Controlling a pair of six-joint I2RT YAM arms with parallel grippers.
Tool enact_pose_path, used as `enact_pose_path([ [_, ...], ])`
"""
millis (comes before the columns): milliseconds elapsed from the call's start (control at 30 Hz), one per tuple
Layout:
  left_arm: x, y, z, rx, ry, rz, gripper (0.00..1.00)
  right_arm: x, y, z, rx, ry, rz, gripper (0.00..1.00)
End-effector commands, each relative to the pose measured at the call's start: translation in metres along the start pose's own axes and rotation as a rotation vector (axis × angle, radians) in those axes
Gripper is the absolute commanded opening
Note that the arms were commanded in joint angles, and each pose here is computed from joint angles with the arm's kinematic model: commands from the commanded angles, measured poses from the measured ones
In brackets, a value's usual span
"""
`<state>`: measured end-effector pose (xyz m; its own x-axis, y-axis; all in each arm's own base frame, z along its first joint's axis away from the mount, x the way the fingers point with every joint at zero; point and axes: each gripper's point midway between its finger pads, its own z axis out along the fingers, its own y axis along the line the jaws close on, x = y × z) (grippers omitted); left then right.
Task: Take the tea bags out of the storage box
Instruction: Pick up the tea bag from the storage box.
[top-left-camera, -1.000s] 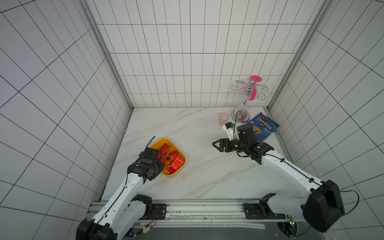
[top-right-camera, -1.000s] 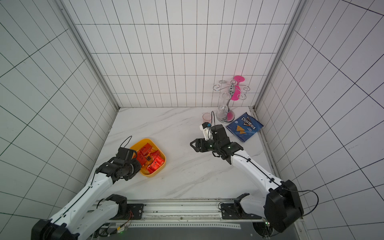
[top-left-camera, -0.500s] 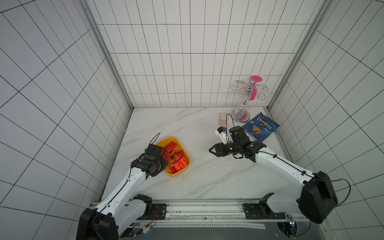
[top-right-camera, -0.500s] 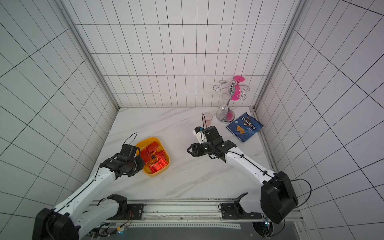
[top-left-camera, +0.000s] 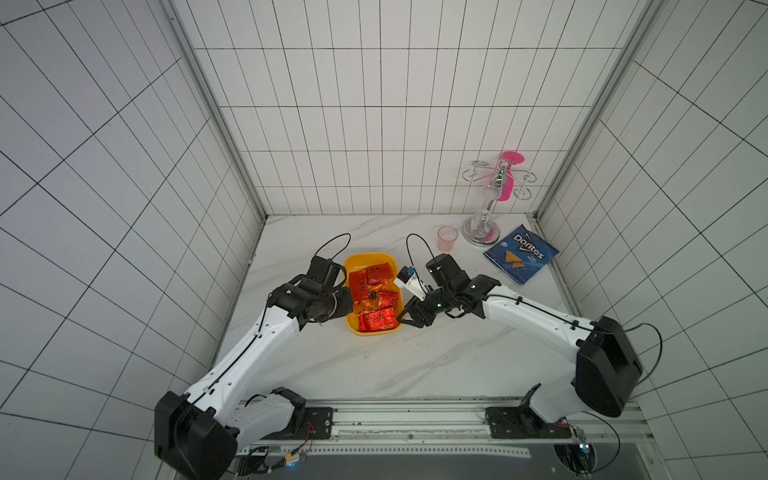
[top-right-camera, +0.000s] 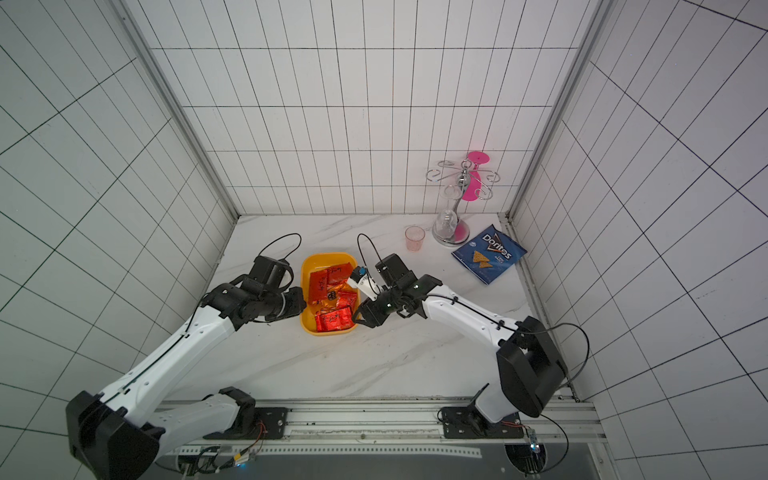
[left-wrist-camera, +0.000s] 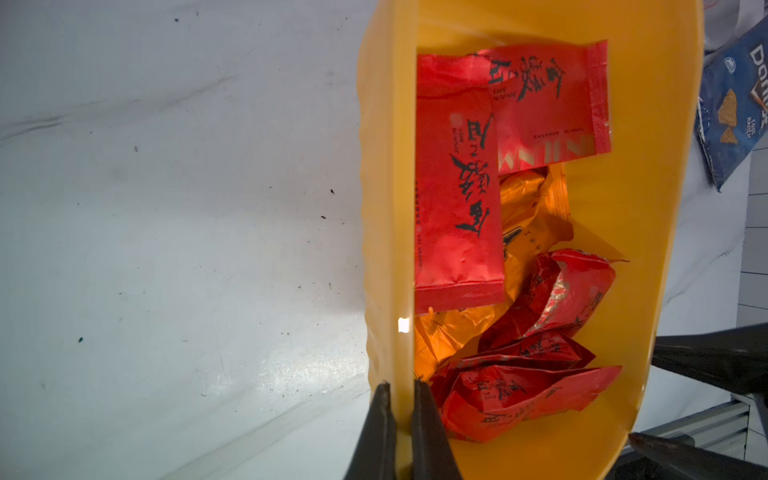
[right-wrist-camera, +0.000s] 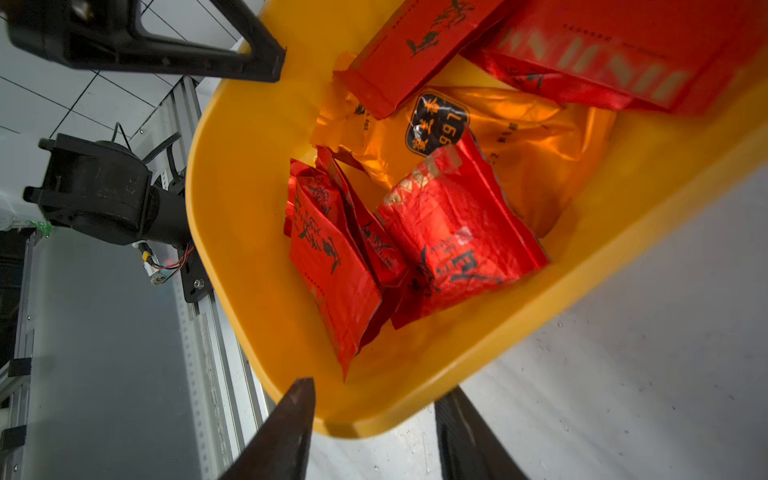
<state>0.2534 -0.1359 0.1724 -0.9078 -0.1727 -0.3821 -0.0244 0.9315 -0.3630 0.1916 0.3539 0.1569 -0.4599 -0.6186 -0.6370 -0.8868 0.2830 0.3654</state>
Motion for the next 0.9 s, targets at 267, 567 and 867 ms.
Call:
enact_pose_path([
  [267, 0.002, 0.013, 0.017, -0.091, 0.063, 0.109, 0.0, -0.022, -0.018, 0.007, 0.154, 0.058, -0.129, 0.54],
  [567, 0.001, 0.028, 0.027, -0.119, 0.109, 0.056, 0.0, -0.015, -0.028, 0.013, 0.192, 0.077, -0.121, 0.65],
  [867, 0.004, 0.028, 0.031, -0.124, 0.124, 0.061, 0.0, -0.023, 0.012, 0.05, 0.0, 0.13, -0.154, 0.57],
])
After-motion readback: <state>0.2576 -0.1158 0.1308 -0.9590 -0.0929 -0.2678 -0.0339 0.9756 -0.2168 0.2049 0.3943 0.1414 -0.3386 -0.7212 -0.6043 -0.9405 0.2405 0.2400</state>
